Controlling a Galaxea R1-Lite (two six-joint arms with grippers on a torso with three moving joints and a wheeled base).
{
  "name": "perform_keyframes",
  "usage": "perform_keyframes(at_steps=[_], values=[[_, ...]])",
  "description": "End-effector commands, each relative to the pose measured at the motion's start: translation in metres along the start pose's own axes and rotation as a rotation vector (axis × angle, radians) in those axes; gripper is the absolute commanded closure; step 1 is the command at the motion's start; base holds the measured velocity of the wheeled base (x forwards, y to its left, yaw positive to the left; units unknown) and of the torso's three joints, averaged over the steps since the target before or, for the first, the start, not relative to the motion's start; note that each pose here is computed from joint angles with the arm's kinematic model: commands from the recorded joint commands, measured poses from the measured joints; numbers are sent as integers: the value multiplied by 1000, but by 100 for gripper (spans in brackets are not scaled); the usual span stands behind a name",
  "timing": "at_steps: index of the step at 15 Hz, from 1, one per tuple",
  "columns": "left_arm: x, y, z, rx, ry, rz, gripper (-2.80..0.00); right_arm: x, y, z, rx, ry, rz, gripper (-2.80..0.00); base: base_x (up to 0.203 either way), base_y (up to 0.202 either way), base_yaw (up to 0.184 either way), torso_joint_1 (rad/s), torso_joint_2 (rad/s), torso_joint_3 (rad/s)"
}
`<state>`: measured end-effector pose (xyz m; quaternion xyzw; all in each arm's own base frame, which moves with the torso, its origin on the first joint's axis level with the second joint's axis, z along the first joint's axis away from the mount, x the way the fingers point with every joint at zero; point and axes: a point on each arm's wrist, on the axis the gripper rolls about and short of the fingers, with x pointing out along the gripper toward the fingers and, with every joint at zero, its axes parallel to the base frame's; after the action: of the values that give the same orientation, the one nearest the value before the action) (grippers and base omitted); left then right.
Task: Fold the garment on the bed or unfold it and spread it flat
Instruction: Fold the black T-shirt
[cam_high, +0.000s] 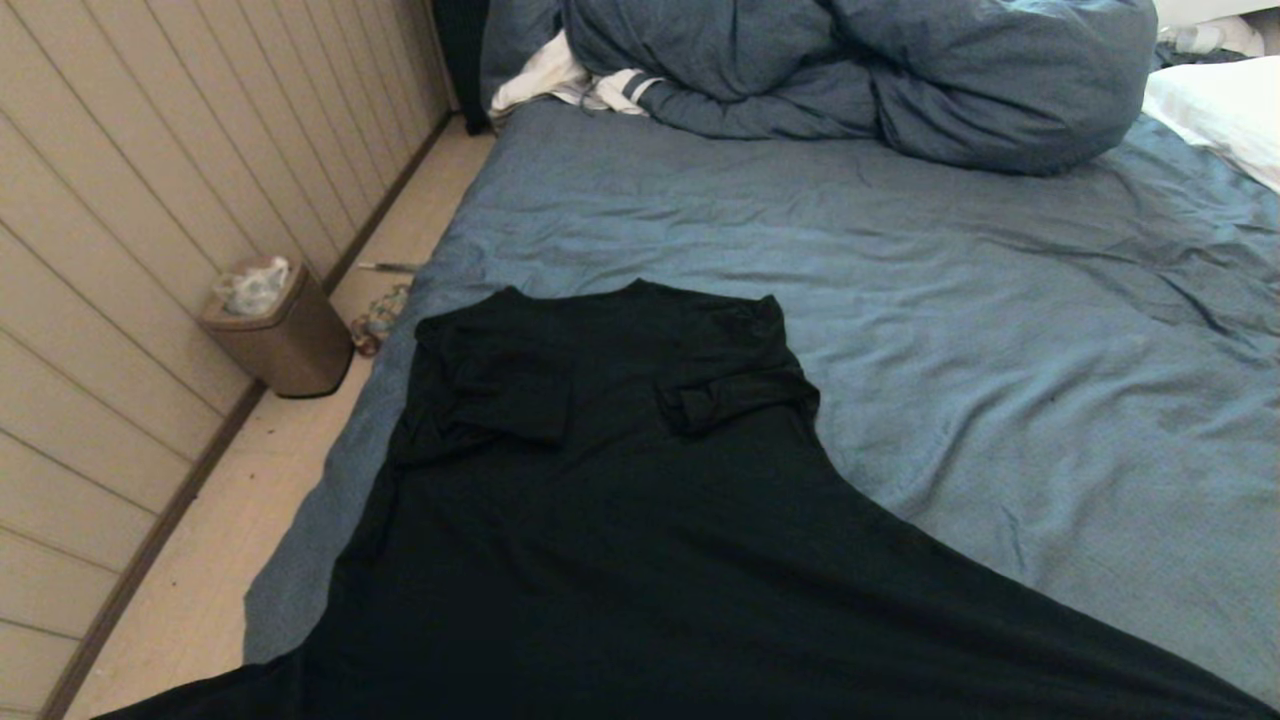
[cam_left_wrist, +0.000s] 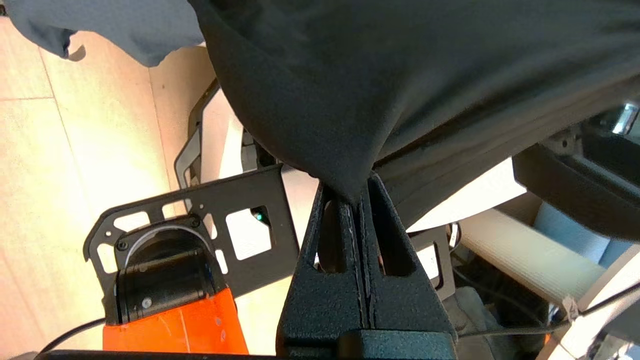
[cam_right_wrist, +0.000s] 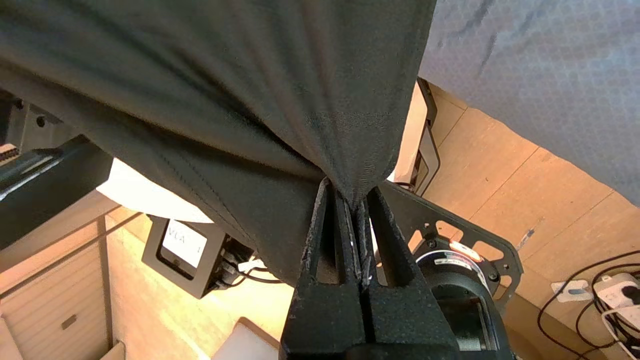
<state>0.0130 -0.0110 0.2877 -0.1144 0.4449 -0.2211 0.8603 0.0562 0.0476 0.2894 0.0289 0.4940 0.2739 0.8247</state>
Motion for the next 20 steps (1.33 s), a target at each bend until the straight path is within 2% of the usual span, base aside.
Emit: perform_keyframes(at_steps=[1,3,10,20], values=[[-7,-3,-5,7,32,0,0,-5,2,-5,-30,29,9,0,0,0,0,0,0,0],[-8,-3,-7,15,56,-2,0,-11,3,-14,-80,79,1,0,0,0,0,0,0,0],[-20,-8,-16,34,120,-14,0,-21,5,-25,-167,192,20,0,0,0,0,0,0,0],[-20,-9,-14,65,137,-36,0,-19,6,-26,-196,233,20,0,0,0,0,0,0,0]])
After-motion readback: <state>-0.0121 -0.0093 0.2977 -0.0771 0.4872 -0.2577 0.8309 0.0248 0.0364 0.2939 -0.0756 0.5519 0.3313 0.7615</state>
